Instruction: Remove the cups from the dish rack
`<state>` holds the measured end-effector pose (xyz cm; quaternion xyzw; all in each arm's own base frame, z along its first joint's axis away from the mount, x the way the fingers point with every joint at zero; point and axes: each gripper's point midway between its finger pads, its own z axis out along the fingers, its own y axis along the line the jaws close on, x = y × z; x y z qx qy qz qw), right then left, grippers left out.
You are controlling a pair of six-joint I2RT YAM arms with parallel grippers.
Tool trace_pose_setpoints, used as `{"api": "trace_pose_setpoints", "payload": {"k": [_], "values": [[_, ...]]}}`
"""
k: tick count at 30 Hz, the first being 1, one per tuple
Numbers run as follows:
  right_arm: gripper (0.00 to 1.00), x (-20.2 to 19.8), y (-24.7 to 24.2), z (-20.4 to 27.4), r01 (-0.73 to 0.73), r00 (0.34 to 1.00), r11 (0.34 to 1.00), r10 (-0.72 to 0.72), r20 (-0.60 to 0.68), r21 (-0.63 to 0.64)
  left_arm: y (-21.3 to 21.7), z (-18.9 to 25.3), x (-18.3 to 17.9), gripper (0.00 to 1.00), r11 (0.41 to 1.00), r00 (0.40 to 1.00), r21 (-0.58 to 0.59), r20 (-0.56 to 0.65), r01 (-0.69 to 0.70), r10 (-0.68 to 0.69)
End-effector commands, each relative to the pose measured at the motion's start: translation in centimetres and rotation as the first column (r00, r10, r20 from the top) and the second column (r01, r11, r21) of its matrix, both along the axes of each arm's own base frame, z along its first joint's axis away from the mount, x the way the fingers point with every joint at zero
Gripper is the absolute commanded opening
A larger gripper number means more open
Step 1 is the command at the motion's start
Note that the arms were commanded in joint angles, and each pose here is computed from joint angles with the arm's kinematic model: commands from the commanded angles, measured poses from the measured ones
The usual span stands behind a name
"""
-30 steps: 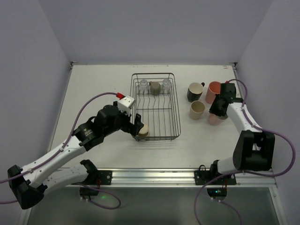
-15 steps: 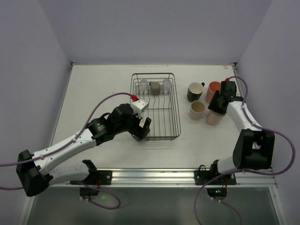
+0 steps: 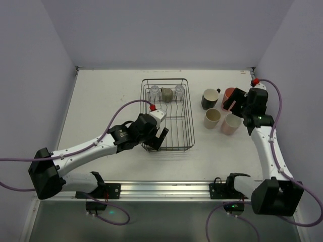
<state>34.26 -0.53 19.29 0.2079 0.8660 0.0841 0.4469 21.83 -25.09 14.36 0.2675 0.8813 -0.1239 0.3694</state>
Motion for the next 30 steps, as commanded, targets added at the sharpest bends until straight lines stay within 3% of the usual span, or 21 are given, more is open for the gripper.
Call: {"api": "trace_pose_setpoints", "payload": {"k": [1,8,13,16,19,20,23,30], "values": [[0.76,-0.6,1.5,4.1,-0.061,0.984,0.997,0.053,0.167,0.04,-0.2,0.3,0.6,1.0,0.999,0.999,-0.001,0.009,-0.05,0.05],[0.77,-3.1,4.8,8.1,-0.224,0.927,0.97,0.181,0.329,0.098,-0.7,-1.7,1.1,0.97,0.997,0.998,0.043,-0.019,-0.061,0.062],[0.78,-4.2,6.1,9.3,-0.289,0.901,0.95,0.23,0.369,0.114,-0.7,-3.0,1.3,0.93,0.995,0.997,0.068,-0.031,-0.071,0.073],[0.79,-4.9,7.3,9.6,-0.346,0.878,0.927,0.266,0.398,0.144,-0.9,-3.3,1.3,0.83,0.995,0.997,0.065,-0.034,-0.071,0.073],[0.79,-5.9,9.1,9.9,-0.425,0.843,0.886,0.315,0.435,0.183,-1.1,-3.0,1.4,0.61,0.996,0.997,0.052,-0.028,-0.072,0.073],[0.8,-6.1,9.8,9.6,-0.45,0.834,0.872,0.332,0.441,0.193,-1.2,-3.0,1.5,0.5,0.996,0.997,0.049,-0.027,-0.072,0.073],[0.8,-7.3,12.0,10.3,-0.54,0.782,0.811,0.384,0.491,0.226,-1.6,-1.5,1.7,0.34,0.997,0.997,0.008,-0.004,-0.075,0.075],[0.8,-10.7,18.5,11.8,-0.747,0.627,0.604,0.503,0.595,0.276,-2.9,7.4,3.0,0.2,0.966,0.984,-0.245,0.136,-0.08,0.116]]}}
